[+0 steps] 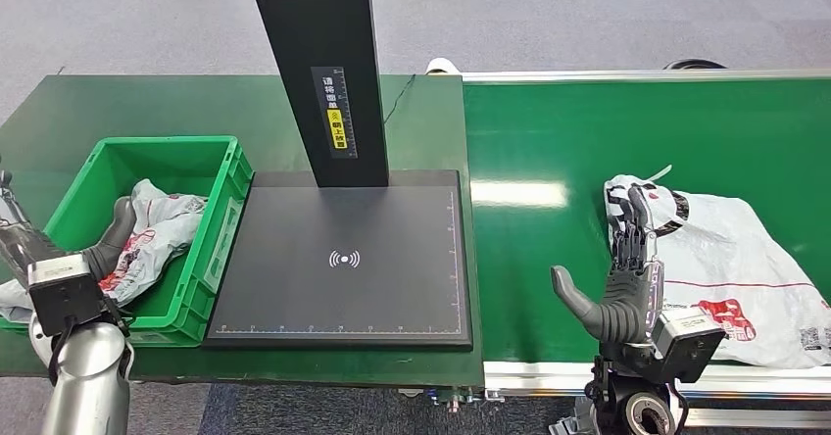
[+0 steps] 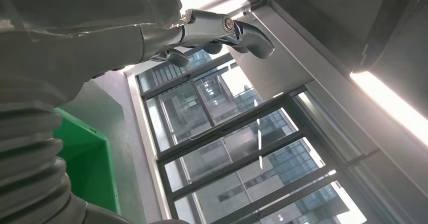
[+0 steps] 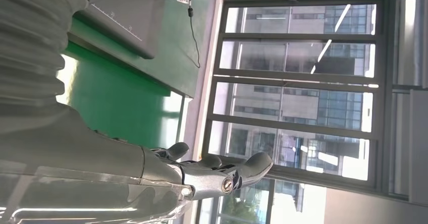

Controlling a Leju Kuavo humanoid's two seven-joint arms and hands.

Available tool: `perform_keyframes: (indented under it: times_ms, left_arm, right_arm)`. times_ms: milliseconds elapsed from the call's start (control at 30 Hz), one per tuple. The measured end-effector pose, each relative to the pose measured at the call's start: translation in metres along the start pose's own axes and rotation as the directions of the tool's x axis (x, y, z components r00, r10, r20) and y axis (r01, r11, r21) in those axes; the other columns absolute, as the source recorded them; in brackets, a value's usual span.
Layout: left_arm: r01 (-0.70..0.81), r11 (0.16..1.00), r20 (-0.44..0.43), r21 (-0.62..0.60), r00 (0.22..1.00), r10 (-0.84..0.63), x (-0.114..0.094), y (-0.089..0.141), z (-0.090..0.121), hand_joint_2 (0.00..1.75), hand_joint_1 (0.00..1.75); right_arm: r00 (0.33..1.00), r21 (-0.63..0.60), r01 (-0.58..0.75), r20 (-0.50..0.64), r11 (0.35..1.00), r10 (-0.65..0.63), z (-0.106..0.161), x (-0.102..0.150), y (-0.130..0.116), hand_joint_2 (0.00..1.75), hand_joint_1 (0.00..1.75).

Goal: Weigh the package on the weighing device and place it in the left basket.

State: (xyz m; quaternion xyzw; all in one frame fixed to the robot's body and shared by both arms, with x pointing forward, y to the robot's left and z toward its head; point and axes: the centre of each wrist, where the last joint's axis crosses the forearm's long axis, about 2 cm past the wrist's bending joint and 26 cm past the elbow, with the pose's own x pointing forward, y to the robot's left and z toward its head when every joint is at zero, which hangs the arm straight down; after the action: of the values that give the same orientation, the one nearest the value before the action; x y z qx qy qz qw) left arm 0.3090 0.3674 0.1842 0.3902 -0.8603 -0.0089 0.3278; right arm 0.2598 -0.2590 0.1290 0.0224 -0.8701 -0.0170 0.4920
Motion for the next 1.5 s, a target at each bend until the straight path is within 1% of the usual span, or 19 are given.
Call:
perform_keyframes:
  times_ms: [133, 200, 300, 400, 500, 567, 667, 733, 767, 833, 933, 1033, 1200, 1300, 1500]
  left_arm:
    - [-0.005, 1.0, 0.0, 0.003, 1.0, 0.005, 0.001, -0.001, 0.0, 1.75, 0.0]
    - [-0.039, 0.999, -0.005, -0.007, 0.999, 0.039, 0.002, -0.002, 0.0, 1.75, 0.0]
    - [-0.195, 0.979, -0.014, -0.062, 0.981, 0.194, 0.008, -0.007, 0.004, 1.75, 0.0]
    - [-0.369, 0.92, -0.035, -0.132, 0.929, 0.367, 0.021, -0.017, 0.011, 1.75, 0.0]
    - [-0.537, 0.818, -0.098, -0.205, 0.843, 0.529, 0.036, -0.029, 0.021, 1.75, 0.0]
    - [-0.62, 0.743, -0.145, -0.252, 0.783, 0.605, 0.046, -0.039, 0.028, 1.75, 0.0]
    - [-0.727, 0.599, -0.258, -0.335, 0.682, 0.684, 0.06, -0.06, 0.04, 1.75, 0.0]
    - [-0.787, 0.482, -0.358, -0.384, 0.608, 0.708, 0.068, -0.082, 0.054, 1.75, 0.0]
    - [-0.808, 0.437, -0.397, -0.395, 0.579, 0.712, 0.071, -0.092, 0.062, 1.75, 0.0]
    - [-0.839, 0.374, -0.454, -0.395, 0.533, 0.714, 0.076, -0.108, 0.073, 1.75, 0.0]
    - [-0.873, 0.31, -0.523, -0.377, 0.477, 0.706, 0.076, -0.12, 0.082, 1.75, 0.0]
    - [-0.888, 0.282, -0.572, -0.365, 0.452, 0.684, 0.074, -0.128, 0.09, 1.75, 0.0]
    - [-0.898, 0.278, -0.62, -0.341, 0.438, 0.651, 0.072, -0.136, 0.102, 1.75, 0.0]
    - [-0.899, 0.281, -0.637, -0.336, 0.437, 0.636, 0.072, -0.139, 0.108, 1.75, 0.0]
    - [-0.895, 0.294, -0.654, -0.337, 0.447, 0.611, 0.071, -0.141, 0.113, 1.75, 0.0]
  right_arm:
    - [1.0, 0.0, 0.0, 0.0, 1.0, 0.0, 0.0, 0.0, 0.0, 1.75, 0.0]
    - [1.0, 0.0, 0.0, 0.0, 1.0, 0.0, 0.0, 0.0, 0.0, 1.75, 0.0]
    - [1.0, 0.0, 0.002, 0.002, 1.0, -0.002, -0.001, 0.0, 0.0, 1.75, 0.0]
    - [1.0, 0.004, 0.007, 0.003, 1.0, -0.007, -0.003, -0.001, 0.0, 1.75, 0.0]
    - [1.0, 0.022, 0.013, -0.001, 1.0, -0.013, -0.005, -0.002, 0.002, 1.75, 0.0]
    - [1.0, 0.048, 0.014, -0.015, 0.999, -0.014, -0.007, -0.004, 0.004, 1.75, 0.0]
    - [0.998, 0.136, 0.011, -0.067, 0.991, -0.002, -0.013, -0.01, 0.013, 1.75, 0.0]
    - [0.995, 0.206, 0.018, -0.098, 0.978, 0.002, -0.018, -0.017, 0.024, 1.75, 0.0]
    - [0.994, 0.231, 0.024, -0.106, 0.973, 0.001, -0.02, -0.02, 0.03, 1.75, 0.0]
    - [0.993, 0.26, 0.033, -0.12, 0.965, -0.001, -0.023, -0.024, 0.037, 1.75, 0.0]
    - [0.99, 0.285, 0.041, -0.139, 0.958, -0.001, -0.026, -0.03, 0.043, 1.75, 0.0]
    - [0.987, 0.304, 0.057, -0.162, 0.951, -0.008, -0.027, -0.035, 0.047, 1.75, 0.0]
    - [0.971, 0.321, 0.114, -0.236, 0.94, -0.037, -0.023, -0.045, 0.052, 1.75, 0.0]
    - [0.963, 0.325, 0.128, -0.268, 0.937, -0.039, -0.019, -0.05, 0.053, 1.75, 0.0]
    - [0.956, 0.328, 0.138, -0.292, 0.935, -0.038, -0.017, -0.054, 0.055, 1.75, 0.0]
